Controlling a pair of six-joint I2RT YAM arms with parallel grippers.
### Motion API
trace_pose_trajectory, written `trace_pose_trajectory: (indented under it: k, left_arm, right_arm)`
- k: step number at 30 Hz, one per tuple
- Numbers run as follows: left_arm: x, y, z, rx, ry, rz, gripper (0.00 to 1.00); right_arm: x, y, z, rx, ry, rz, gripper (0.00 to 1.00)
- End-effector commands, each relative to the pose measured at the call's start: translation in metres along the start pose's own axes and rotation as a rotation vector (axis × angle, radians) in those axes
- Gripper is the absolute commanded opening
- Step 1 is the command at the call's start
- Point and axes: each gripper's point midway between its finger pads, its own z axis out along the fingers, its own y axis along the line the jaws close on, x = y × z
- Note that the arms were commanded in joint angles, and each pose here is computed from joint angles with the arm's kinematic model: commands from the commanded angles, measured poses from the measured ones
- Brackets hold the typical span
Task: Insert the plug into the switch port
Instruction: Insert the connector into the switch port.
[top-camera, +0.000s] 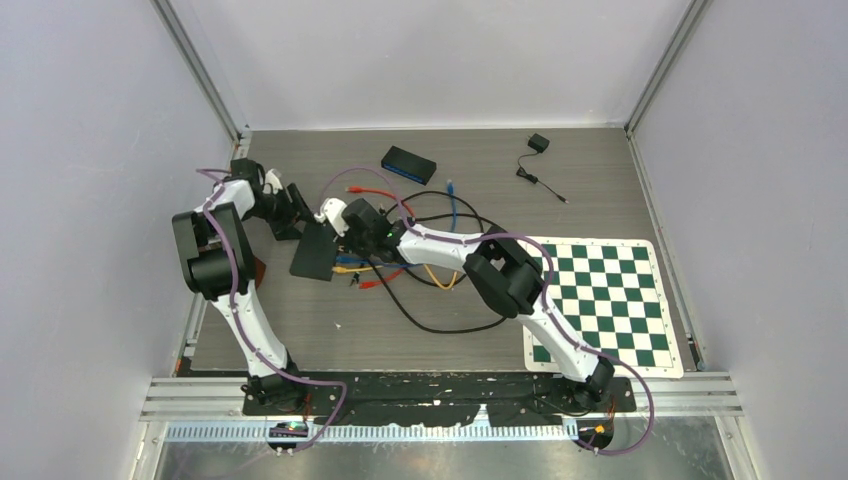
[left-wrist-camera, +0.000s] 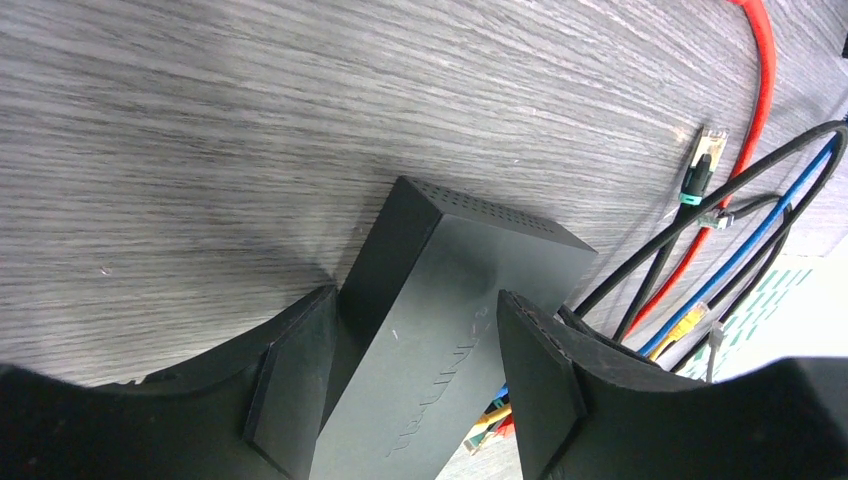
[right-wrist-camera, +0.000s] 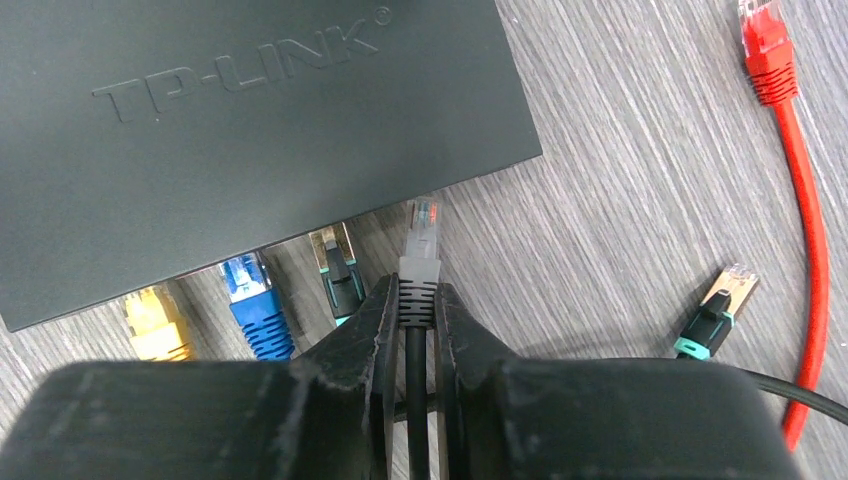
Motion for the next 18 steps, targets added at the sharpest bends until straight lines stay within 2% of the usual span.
trace_pose_trajectory:
  k: [1,8,18]
  left_arm:
    - [0.011,-0.011,-0.001,0.046,0.073,0.017,0.62]
    - [0.008,-0.017,-0.002,0.032,0.079,0.055,0.63]
    - [0.02,-0.02,0.003,0.045,0.15,0.113,0.62]
  right_arm:
    - [-0.06,0.013,-0.018,-0.065,-0.229,0.064,0.05]
    - [-0.061,0.029,-0.026,-0.148,-0.289,0.1,0.05]
    - [-0.059,0.022,-0.035,-0.11,-0.375,0.205,0.05]
